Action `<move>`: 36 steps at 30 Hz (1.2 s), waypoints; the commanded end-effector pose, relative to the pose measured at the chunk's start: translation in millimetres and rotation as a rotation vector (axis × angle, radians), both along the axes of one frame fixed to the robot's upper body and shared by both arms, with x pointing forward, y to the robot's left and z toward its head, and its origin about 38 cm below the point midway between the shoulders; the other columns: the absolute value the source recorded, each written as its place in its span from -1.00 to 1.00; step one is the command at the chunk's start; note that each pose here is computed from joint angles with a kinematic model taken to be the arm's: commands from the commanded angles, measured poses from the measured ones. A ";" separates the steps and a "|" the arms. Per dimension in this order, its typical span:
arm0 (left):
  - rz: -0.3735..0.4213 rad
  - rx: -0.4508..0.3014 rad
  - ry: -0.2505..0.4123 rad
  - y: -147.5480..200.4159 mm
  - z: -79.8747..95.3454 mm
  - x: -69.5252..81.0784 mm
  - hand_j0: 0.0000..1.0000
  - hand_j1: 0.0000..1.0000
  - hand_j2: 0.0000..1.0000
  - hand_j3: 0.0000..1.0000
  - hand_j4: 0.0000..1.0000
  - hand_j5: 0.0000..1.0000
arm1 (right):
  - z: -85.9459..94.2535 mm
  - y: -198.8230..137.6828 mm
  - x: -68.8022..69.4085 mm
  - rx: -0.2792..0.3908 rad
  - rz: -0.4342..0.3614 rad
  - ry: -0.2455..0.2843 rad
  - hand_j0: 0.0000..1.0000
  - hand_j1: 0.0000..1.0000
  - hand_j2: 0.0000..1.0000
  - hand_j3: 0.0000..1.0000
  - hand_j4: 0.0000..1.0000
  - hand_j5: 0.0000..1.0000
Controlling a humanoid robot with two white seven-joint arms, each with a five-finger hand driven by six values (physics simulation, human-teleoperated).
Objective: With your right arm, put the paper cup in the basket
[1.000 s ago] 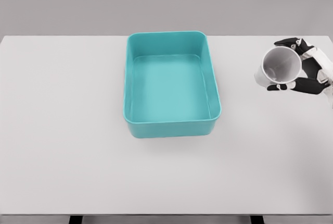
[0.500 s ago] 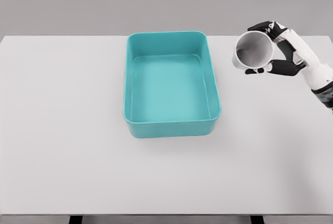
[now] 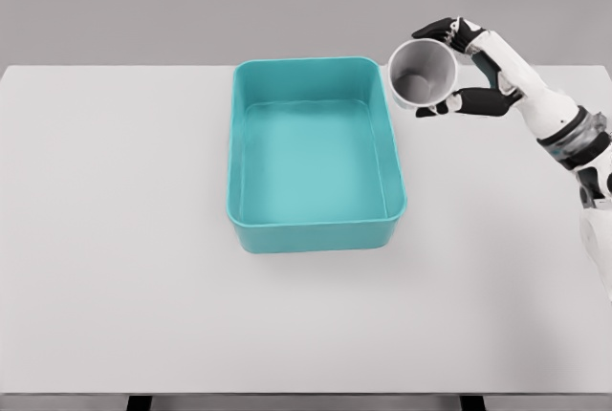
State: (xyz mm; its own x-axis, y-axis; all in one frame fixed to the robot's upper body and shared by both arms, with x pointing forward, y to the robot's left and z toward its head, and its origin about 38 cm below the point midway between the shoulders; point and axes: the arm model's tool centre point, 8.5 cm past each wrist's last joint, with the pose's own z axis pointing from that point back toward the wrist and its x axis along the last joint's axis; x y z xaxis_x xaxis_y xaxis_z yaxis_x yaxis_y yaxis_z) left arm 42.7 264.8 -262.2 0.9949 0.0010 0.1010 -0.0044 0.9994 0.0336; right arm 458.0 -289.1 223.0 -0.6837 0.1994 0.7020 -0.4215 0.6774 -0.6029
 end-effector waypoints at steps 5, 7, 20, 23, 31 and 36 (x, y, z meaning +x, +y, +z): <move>0.001 0.000 0.000 0.0 0.0 0.0 1.00 1.00 1.00 1.00 1.00 1.00 | 3.1 23.5 6.5 -0.047 0.015 -0.028 0.07 0.07 0.07 0.07 0.07 0.07; 0.000 0.000 0.000 0.0 0.0 0.0 1.00 1.00 1.00 1.00 1.00 1.00 | 6.7 33.0 9.5 -0.063 0.022 -0.044 0.08 0.08 0.08 0.08 0.08 0.08; 0.000 0.000 0.000 0.0 0.0 0.0 1.00 1.00 1.00 1.00 1.00 1.00 | 28.6 79.9 21.4 -0.275 0.107 -0.127 0.08 0.08 0.08 0.08 0.08 0.08; 0.000 0.000 0.000 0.0 0.0 0.0 1.00 1.00 1.00 1.00 1.00 1.00 | 26.8 87.3 22.1 -0.324 0.119 -0.135 0.08 0.08 0.08 0.08 0.08 0.08; 0.000 0.000 0.000 0.0 0.0 0.0 1.00 1.00 1.00 1.00 1.00 1.00 | 29.5 110.4 21.8 -0.419 0.173 -0.166 0.08 0.08 0.08 0.08 0.08 0.08; 0.001 0.000 0.000 0.0 0.0 0.0 1.00 1.00 1.00 1.00 1.00 1.00 | 35.1 115.5 22.8 -0.523 0.202 -0.194 0.09 0.09 0.09 0.09 0.09 0.09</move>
State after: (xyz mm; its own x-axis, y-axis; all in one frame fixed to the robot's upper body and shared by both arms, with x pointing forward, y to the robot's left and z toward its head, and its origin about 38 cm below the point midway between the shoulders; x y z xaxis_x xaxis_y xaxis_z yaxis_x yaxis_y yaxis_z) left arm 42.7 264.9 -262.2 0.9949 0.0014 0.1010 -0.0048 0.9994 0.0336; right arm 484.0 -174.3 270.2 -0.8569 0.3313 0.3950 -0.3375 0.2188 -0.9155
